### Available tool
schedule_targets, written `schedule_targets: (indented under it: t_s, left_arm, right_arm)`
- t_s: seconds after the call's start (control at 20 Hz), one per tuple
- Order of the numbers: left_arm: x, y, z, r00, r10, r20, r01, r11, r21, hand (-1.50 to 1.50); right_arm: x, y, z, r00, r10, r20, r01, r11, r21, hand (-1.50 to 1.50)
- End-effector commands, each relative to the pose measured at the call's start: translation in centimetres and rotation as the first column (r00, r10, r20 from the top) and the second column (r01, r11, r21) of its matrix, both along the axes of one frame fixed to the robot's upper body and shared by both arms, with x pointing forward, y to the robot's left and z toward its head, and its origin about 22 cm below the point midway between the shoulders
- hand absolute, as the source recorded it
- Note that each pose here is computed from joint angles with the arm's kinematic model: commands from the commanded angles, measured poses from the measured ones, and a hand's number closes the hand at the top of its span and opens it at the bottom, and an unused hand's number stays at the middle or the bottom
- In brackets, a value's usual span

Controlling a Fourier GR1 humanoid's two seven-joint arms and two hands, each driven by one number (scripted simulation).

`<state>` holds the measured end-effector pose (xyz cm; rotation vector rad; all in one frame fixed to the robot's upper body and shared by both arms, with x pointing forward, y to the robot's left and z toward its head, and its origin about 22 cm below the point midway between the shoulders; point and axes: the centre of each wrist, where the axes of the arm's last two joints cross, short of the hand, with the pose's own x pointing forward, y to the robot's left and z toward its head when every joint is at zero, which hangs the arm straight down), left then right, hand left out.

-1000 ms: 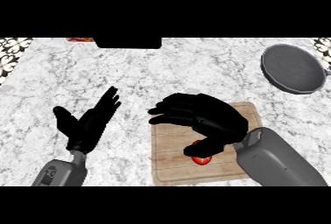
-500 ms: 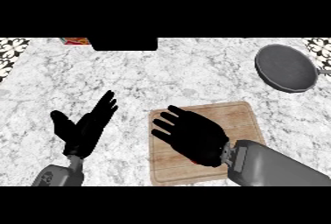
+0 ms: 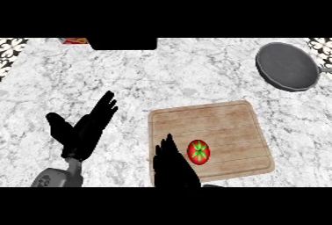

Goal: Pick the tomato from the cutting board and place it in the pan

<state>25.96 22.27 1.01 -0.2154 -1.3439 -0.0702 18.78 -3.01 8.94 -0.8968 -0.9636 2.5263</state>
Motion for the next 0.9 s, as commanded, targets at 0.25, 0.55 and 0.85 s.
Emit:
schedule_targets:
  t_s: [0.25,0.55,0.85]
  left_arm:
    - [-0.6,1.5,0.5,1.0,-0.011,0.01,0.011,1.0,0.001,0.0]
    - [-1.6,-2.0,0.6,0.999,-0.026,0.022,0.026,1.0,-0.001,0.0]
    - [-1.5,-1.1,0.6,1.0,-0.008,0.019,0.008,1.0,0.007,0.0]
  right_arm:
    - [-5.6,1.0,-0.5,0.992,-0.111,0.065,0.115,0.991,-0.068,-1.5]
    - [-3.3,1.3,-3.5,0.984,-0.092,0.153,0.109,0.989,-0.105,-1.5]
    - [-1.6,-0.6,-4.1,0.97,-0.105,0.22,0.134,0.983,-0.123,-1.5]
